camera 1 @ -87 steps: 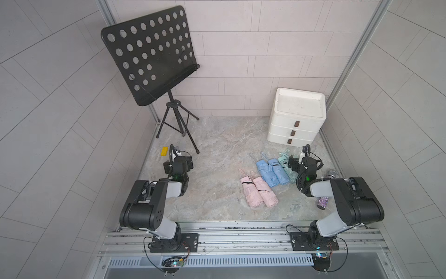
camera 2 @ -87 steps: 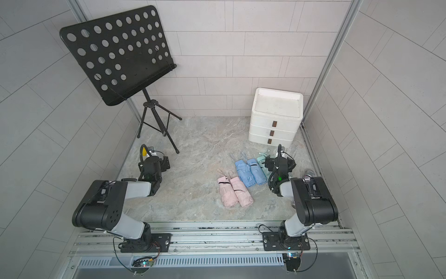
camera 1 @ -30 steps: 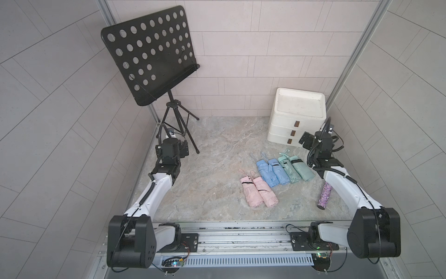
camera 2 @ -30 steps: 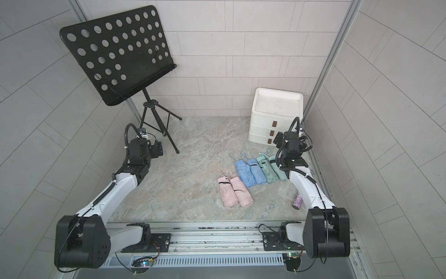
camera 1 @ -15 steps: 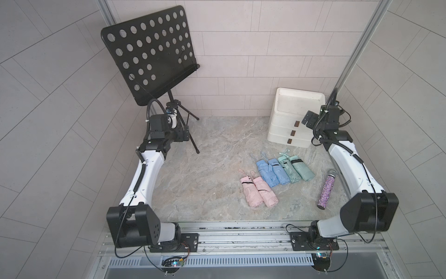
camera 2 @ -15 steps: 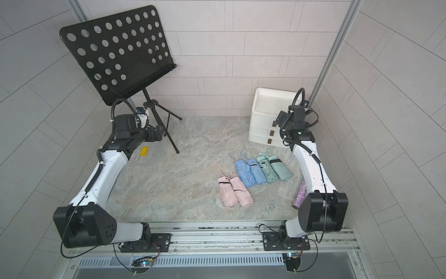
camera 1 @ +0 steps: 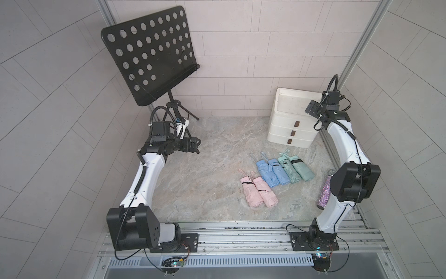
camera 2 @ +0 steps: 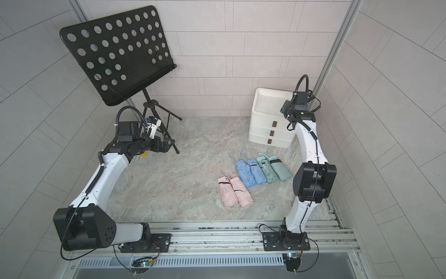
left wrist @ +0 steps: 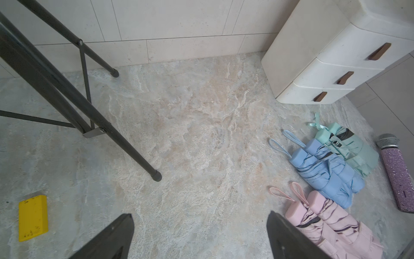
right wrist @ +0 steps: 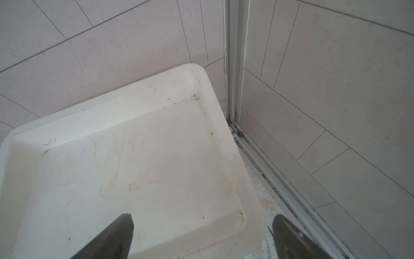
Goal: Place the umbrella in the drawer by color
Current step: Move the storage box to the center of the board.
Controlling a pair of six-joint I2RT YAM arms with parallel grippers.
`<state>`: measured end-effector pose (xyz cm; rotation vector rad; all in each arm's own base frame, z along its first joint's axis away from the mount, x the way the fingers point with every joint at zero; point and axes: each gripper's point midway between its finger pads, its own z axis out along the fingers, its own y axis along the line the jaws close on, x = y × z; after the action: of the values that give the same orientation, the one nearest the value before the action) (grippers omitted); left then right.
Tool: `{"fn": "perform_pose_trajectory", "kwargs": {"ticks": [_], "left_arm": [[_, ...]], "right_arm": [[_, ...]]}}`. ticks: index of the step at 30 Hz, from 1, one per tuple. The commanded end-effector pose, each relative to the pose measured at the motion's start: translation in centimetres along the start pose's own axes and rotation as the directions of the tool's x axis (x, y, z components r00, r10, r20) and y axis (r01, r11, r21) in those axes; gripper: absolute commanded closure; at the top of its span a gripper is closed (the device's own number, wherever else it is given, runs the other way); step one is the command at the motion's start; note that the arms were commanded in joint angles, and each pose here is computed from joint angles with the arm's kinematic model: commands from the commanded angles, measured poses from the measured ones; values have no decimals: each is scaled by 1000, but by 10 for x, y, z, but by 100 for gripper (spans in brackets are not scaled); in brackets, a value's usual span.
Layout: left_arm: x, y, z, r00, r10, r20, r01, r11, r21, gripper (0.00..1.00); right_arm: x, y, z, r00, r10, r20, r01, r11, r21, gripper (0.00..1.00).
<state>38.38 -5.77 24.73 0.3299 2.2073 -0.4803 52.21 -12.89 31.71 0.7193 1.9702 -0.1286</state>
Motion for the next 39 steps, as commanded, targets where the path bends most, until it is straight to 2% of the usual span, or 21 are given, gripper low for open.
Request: {"fn": "perform_pose_trajectory", "kwargs": {"ticks": [1, 11, 22, 33, 39], "left_arm": [[2, -13, -4, 999, 34, 14, -35, 998, 58, 0], [10, -17, 3, 1000, 17, -3, -16, 995, 101, 0], [17, -13, 6, 1000, 9, -24, -7, 996, 86, 0], [18, -13, 7, 999, -1, -46, 5, 995, 95, 0], [17, -15, 8, 998, -8, -55, 15, 993, 116, 0]], "right_arm": [[-2, -10, 8, 1000, 18, -16, -18, 999, 39, 0], [-4, -29, 45, 988, 133, -75, -132, 991, 20, 1], [9, -8, 74, 974, 155, -165, -171, 981, -91, 5], [21, 21, 83, 965, 131, -228, -184, 955, -232, 20], [27, 43, 83, 965, 96, -243, -171, 934, -312, 24]]}}
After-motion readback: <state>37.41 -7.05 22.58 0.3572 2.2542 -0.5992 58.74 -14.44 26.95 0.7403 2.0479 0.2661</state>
